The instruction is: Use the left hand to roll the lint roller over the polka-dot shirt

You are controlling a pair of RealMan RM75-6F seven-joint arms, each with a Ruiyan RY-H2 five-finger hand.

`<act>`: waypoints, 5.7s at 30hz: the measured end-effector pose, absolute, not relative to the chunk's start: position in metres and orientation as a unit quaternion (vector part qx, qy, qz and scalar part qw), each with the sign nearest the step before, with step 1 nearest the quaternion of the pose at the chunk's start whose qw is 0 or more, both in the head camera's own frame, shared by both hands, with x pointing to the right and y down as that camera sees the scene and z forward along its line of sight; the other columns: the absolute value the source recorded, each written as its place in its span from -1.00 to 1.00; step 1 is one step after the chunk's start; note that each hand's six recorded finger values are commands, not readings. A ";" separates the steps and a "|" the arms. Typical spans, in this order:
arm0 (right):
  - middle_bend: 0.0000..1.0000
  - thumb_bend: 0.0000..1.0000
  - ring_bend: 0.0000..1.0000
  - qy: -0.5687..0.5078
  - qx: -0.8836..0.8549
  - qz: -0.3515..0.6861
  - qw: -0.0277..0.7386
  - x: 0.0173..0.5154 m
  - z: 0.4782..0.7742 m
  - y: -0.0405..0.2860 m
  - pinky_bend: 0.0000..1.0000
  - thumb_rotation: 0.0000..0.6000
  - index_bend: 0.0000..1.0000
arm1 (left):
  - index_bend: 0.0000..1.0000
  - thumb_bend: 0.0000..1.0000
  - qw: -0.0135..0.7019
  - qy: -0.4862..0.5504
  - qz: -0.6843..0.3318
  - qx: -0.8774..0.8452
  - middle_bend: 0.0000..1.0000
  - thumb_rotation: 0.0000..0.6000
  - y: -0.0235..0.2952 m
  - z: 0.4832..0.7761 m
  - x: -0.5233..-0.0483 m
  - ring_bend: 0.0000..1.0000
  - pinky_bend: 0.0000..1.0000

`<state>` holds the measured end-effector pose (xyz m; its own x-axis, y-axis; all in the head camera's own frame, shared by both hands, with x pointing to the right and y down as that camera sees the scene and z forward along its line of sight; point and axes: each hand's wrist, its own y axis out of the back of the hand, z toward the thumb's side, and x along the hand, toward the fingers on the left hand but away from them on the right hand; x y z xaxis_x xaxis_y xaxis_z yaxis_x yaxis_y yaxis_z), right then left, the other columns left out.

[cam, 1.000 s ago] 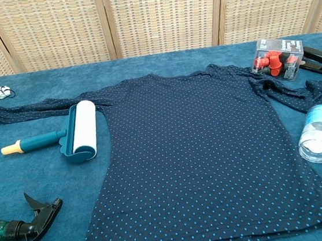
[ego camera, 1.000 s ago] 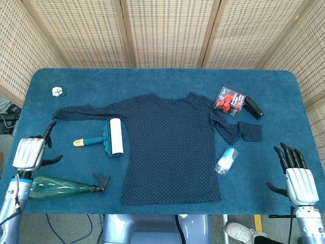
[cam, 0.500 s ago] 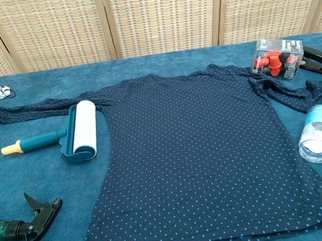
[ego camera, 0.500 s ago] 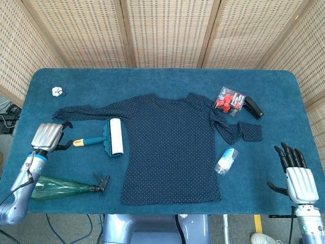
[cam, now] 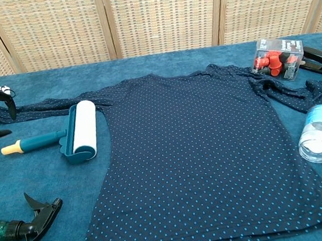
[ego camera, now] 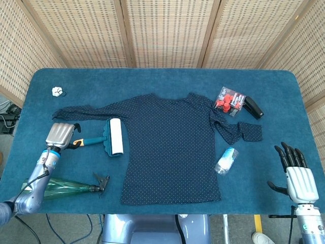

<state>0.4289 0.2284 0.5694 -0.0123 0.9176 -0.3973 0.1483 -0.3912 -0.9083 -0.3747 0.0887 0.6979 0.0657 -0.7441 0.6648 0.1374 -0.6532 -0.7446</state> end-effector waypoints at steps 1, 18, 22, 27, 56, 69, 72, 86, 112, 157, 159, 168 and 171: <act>-1.00 -0.84 -1.00 -0.434 -0.614 0.564 0.341 0.429 0.569 0.228 -1.00 1.00 -1.00 | -0.13 -0.54 0.344 0.233 -0.644 -0.643 0.81 1.00 0.089 0.701 -0.373 0.54 0.48; -1.00 -0.84 -1.00 -0.441 -0.615 0.562 0.336 0.432 0.569 0.227 -1.00 1.00 -1.00 | -0.05 -0.54 0.339 0.210 -0.658 -0.639 0.81 1.00 0.090 0.724 -0.359 0.54 0.48; -1.00 -0.84 -1.00 -0.441 -0.614 0.564 0.334 0.434 0.570 0.227 -1.00 1.00 -1.00 | -0.06 -0.54 0.339 0.203 -0.662 -0.637 0.81 1.00 0.090 0.732 -0.356 0.54 0.48; -1.00 -0.84 -1.00 -0.440 -0.613 0.566 0.331 0.435 0.572 0.227 -1.00 1.00 -1.00 | -0.07 -0.54 0.338 0.198 -0.666 -0.635 0.81 1.00 0.090 0.739 -0.352 0.54 0.48; -1.00 -0.84 -1.00 -0.444 -0.614 0.564 0.329 0.436 0.572 0.227 -1.00 1.00 -1.00 | 0.59 0.23 0.398 0.188 -0.645 -0.625 0.83 1.00 0.082 0.731 -0.343 0.54 0.46; -1.00 -0.84 -1.00 -0.449 -0.605 0.576 0.318 0.447 0.575 0.224 -1.00 1.00 -1.00 | 0.61 0.15 0.424 0.153 -0.619 -0.644 0.83 1.00 0.061 0.705 -0.314 0.54 0.45; -1.00 -0.84 -1.00 -0.451 -0.602 0.579 0.316 0.449 0.576 0.223 -1.00 1.00 -1.00 | 0.61 0.15 0.427 0.140 -0.621 -0.642 0.83 1.00 0.057 0.706 -0.306 0.54 0.45; -1.00 -0.84 -1.00 -0.451 -0.589 0.596 0.308 0.462 0.582 0.221 -1.00 1.00 -1.00 | 0.62 0.15 0.437 0.063 -0.641 -0.628 0.83 1.00 0.037 0.713 -0.264 0.54 0.45; -1.00 -0.84 -1.00 -0.453 -0.597 0.595 0.289 0.468 0.588 0.219 -1.00 1.00 -1.00 | 0.62 0.16 0.477 -0.028 -0.643 -0.599 0.83 1.00 0.041 0.718 -0.172 0.54 0.45; -1.00 -0.84 -1.00 -0.435 -0.624 0.582 0.288 0.450 0.589 0.226 -1.00 1.00 -1.00 | 0.62 0.16 0.446 -0.026 -0.700 -0.558 0.83 1.00 0.036 0.725 -0.199 0.54 0.45; -1.00 -0.84 -1.00 -0.432 -0.626 0.581 0.290 0.447 0.589 0.227 -1.00 1.00 -1.00 | 0.62 0.16 0.441 -0.023 -0.705 -0.555 0.83 1.00 0.036 0.725 -0.213 0.54 0.45; -1.00 -0.84 -1.00 -0.426 -0.630 0.580 0.292 0.442 0.590 0.230 -1.00 1.00 -1.00 | 0.62 0.16 0.422 -0.019 -0.718 -0.553 0.83 1.00 0.038 0.731 -0.257 0.54 0.45; -1.00 -0.84 -1.00 -0.426 -0.629 0.582 0.291 0.443 0.590 0.229 -1.00 1.00 -1.00 | 0.62 0.16 0.426 -0.019 -0.715 -0.554 0.83 1.00 0.038 0.732 -0.251 0.54 0.45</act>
<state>0.4428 0.2295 0.5902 -0.0404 0.8743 -0.4838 0.1968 -0.4677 -0.8617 -0.2509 0.0376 0.7316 -0.0234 -0.5876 0.8088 0.6295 -0.6371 -0.4447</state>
